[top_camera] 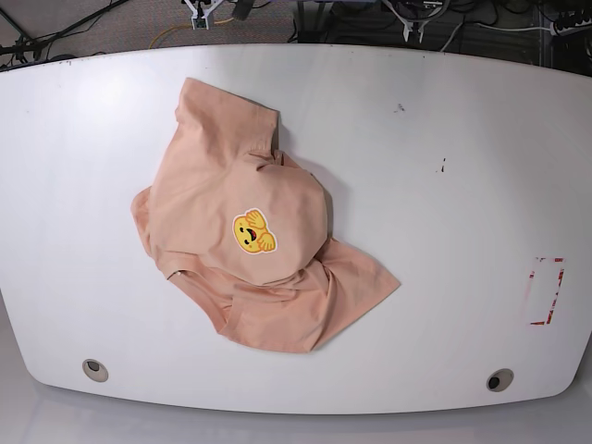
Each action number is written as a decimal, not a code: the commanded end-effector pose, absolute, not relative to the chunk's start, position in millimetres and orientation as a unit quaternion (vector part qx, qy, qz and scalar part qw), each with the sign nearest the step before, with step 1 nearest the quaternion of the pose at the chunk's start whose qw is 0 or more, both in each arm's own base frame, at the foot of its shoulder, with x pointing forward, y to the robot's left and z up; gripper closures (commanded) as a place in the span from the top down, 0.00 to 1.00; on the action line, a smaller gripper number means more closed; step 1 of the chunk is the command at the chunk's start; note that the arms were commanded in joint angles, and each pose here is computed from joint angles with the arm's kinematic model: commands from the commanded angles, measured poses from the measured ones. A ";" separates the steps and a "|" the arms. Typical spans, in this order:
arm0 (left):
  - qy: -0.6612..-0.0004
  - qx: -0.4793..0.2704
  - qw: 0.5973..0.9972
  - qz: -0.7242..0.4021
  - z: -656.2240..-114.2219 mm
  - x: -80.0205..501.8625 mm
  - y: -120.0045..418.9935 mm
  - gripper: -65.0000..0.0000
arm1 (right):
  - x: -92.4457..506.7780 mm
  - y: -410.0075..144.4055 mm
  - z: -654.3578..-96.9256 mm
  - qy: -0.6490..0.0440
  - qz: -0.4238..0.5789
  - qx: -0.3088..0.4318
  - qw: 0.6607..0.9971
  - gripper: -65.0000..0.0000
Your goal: Fold the T-shirt properly
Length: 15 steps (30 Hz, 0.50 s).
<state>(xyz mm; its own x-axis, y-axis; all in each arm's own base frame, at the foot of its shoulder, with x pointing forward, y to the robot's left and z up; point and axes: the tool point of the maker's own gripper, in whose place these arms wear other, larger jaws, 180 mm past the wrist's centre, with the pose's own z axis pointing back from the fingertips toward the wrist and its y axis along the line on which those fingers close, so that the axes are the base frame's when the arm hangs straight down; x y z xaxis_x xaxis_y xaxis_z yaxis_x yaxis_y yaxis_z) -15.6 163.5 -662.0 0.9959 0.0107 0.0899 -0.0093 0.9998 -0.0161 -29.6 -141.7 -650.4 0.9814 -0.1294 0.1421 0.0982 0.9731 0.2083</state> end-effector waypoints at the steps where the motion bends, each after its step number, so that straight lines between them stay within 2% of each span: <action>1: -0.078 -0.010 0.997 -0.024 -659.0 -14.9 159.4 0.51 | -28.0 -142.7 -649.0 -0.086 -0.056 0.103 0.989 0.65; 2: -0.044 -0.006 0.999 0.002 -661.5 -20.9 165.1 0.50 | -9.8 -138.9 -650.3 -0.096 -0.056 0.105 0.988 0.65; 5: -0.063 -0.006 0.998 0.001 -661.7 1.4 164.7 0.50 | 2.2 -138.1 -650.9 -0.103 -0.055 0.106 0.987 0.65; 15: -0.064 -0.005 0.998 0.004 -661.7 2.9 166.0 0.50 | 4.1 -138.8 -650.5 -0.107 -0.056 0.105 0.987 0.65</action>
<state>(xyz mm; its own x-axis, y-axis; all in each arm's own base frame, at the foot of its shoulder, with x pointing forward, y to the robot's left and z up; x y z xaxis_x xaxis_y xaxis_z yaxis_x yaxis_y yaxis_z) 8.5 163.3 -661.7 0.9905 0.0050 0.1372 -0.0030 0.9999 -0.0149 4.8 -136.2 -651.1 0.9727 -0.1279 0.1935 0.0838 0.9717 0.2209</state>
